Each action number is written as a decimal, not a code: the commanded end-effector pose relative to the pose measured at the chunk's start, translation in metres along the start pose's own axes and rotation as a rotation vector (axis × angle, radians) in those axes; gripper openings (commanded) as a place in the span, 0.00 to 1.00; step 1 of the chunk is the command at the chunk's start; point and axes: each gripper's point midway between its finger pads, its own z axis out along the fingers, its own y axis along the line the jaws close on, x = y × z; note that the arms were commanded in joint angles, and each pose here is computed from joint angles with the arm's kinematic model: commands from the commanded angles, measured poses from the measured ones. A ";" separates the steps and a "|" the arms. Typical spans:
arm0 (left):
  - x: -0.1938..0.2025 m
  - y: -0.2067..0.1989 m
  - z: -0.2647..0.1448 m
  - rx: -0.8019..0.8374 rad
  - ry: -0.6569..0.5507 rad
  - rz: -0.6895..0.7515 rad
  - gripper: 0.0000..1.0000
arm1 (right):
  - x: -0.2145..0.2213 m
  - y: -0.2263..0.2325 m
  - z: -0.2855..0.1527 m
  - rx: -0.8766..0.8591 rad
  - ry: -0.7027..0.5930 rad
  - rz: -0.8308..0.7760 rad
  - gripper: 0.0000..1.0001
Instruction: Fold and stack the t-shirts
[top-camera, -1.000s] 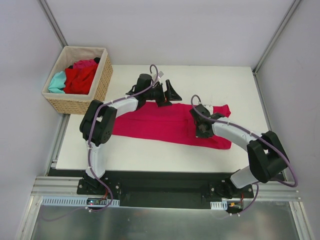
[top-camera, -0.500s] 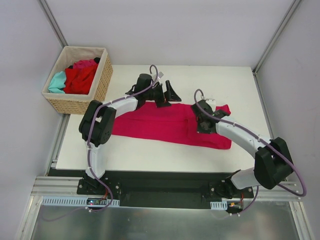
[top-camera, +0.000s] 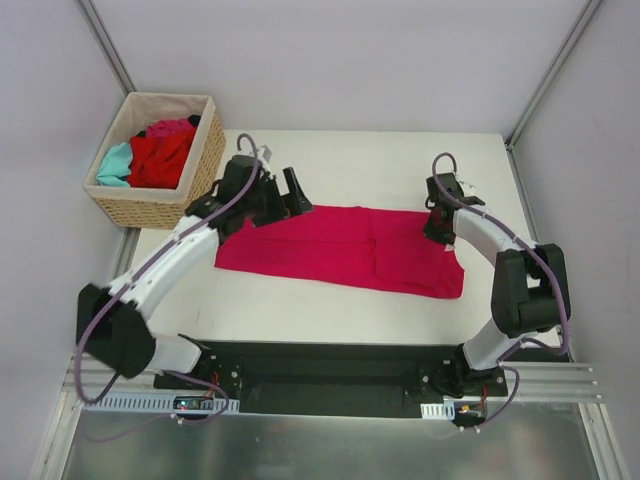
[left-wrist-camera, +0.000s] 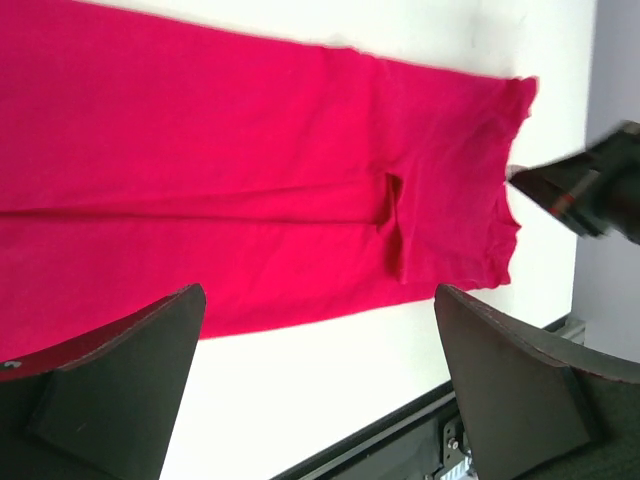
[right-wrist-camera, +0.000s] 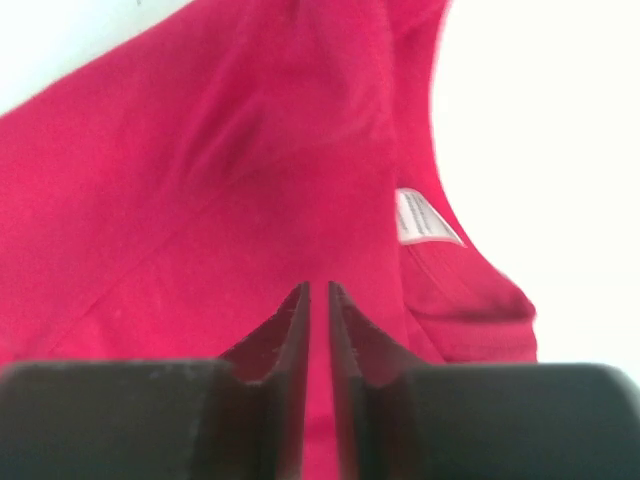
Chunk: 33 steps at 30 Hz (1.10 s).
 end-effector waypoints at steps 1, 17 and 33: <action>0.001 0.027 -0.051 -0.099 -0.101 0.032 0.99 | -0.017 0.044 0.008 -0.187 -0.013 0.045 0.38; 0.010 0.022 -0.096 0.013 -0.145 0.082 0.99 | -0.057 0.052 -0.043 -0.632 -0.214 0.361 0.96; 0.012 0.021 -0.095 0.061 -0.140 0.075 0.99 | -0.074 0.069 0.011 -0.796 -0.130 0.553 0.96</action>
